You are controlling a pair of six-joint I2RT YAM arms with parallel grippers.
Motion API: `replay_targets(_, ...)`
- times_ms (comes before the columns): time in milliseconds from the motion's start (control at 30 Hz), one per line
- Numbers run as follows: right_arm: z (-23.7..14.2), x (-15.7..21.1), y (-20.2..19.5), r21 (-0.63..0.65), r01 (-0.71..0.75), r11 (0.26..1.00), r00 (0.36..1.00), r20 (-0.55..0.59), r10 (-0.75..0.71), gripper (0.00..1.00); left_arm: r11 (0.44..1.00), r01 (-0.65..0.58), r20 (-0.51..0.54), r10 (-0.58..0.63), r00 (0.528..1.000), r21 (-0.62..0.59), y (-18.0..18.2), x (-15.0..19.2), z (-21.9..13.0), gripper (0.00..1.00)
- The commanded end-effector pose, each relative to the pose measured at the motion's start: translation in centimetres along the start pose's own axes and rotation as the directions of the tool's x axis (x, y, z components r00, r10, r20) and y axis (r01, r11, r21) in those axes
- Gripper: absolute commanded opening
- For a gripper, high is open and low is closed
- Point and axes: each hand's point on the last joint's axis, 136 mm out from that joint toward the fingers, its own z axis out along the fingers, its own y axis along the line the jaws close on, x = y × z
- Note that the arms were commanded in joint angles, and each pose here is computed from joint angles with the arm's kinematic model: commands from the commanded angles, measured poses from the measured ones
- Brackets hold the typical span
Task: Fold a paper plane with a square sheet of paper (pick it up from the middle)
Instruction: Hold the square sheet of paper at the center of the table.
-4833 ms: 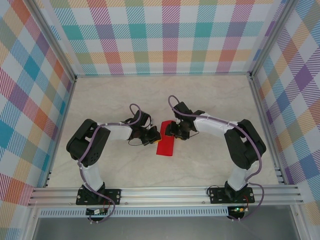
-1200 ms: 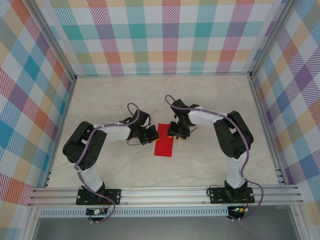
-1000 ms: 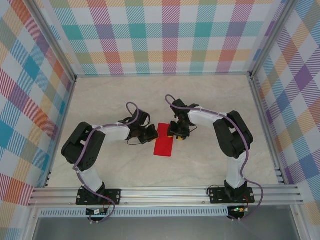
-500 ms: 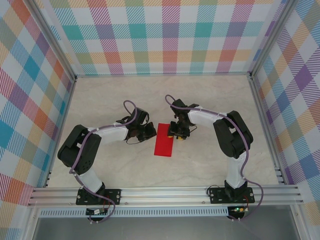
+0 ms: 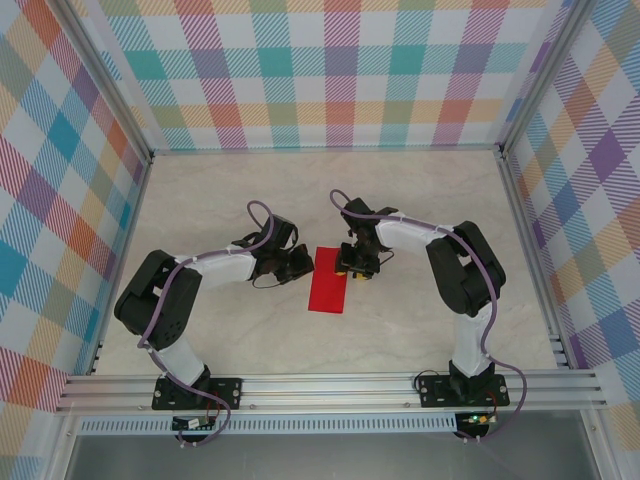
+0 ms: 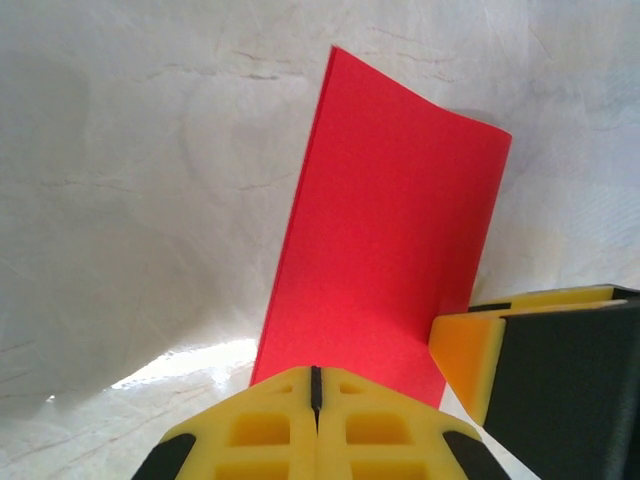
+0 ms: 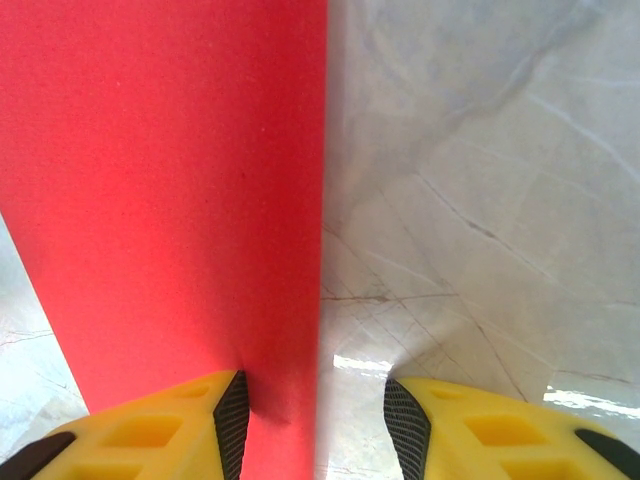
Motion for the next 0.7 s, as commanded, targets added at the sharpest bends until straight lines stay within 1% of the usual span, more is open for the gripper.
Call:
replay_targets(0, 5.3, 2.0, -2.7, 0.078, -0.007, 0.997, 0.995, -0.097, 0.014, 0.46, 0.998, -0.007, -0.045, 0.010, 0.999, 0.065, -1.5, 0.7, 0.2, 0.01)
replay_targets(167, 5.4, 2.0, -2.8, 0.081, -0.006, 0.997, 0.995, -0.099, 0.014, 0.46, 0.997, -0.020, -0.095, 0.026, 0.995, 0.071, -1.8, 1.5, 1.4, 0.01)
replay_targets(400, 5.6, 2.2, -3.0, 0.086, -0.001, 0.996, 0.994, -0.106, 0.010, 0.46, 0.998, -0.032, -0.124, 0.038, 0.992, 0.050, -1.6, 2.0, 2.6, 0.01)
replay_targets(500, 5.6, 2.2, -3.0, 0.085, 0.001, 0.996, 0.994, -0.107, 0.008, 0.46, 0.999, -0.028, -0.128, 0.030, 0.991, 0.023, -1.0, 2.1, 2.8, 0.00)
replay_targets(667, 5.7, 2.2, -3.1, 0.087, -0.002, 0.996, 0.994, -0.109, 0.011, 0.46, 0.999, -0.013, -0.143, 0.005, 0.990, -0.053, 1.1, 2.7, 3.3, 0.00)
